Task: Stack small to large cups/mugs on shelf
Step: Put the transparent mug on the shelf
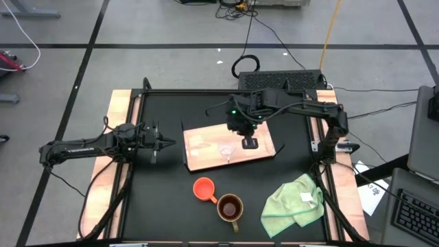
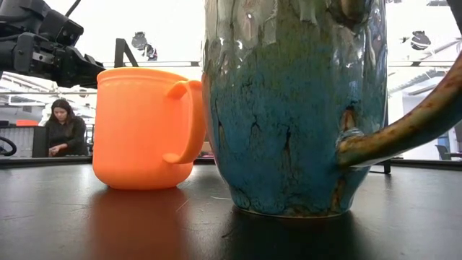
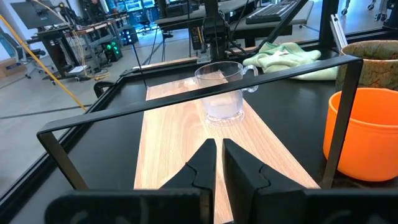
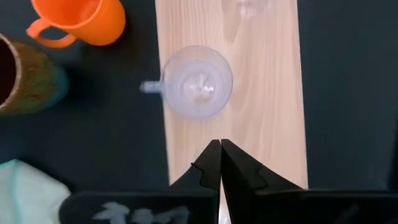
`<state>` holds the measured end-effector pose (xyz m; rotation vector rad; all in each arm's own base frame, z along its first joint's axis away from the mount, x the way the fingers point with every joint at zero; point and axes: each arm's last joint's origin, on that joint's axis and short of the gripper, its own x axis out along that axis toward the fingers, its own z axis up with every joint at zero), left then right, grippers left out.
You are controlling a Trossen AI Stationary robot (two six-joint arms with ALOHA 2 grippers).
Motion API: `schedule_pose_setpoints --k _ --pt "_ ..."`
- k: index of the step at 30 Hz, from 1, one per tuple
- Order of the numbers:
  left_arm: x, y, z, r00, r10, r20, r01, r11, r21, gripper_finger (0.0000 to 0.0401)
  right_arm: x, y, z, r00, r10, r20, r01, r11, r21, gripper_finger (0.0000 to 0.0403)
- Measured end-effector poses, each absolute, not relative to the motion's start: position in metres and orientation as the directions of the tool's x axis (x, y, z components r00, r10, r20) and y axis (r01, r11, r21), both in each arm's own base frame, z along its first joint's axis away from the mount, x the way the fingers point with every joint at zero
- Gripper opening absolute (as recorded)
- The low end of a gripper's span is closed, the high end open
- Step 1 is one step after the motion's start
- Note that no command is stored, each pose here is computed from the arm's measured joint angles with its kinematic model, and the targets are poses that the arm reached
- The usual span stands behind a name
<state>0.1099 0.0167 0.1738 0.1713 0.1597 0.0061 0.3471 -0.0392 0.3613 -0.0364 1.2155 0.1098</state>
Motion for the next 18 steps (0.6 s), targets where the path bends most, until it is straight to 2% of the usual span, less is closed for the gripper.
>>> schedule_pose_setpoints --k 10,18 --pt "0.11 0.017 0.174 0.987 0.02 -0.158 0.008 0.985 0.17 0.0031 0.284 -0.018 0.383 0.513 0.067 -0.856 -0.071 0.997 0.036 0.0" --pt "0.11 0.017 0.174 0.987 0.02 -0.157 0.008 0.985 0.17 0.0031 0.224 -0.001 0.367 0.623 0.089 -0.777 -0.053 0.996 0.071 0.0"
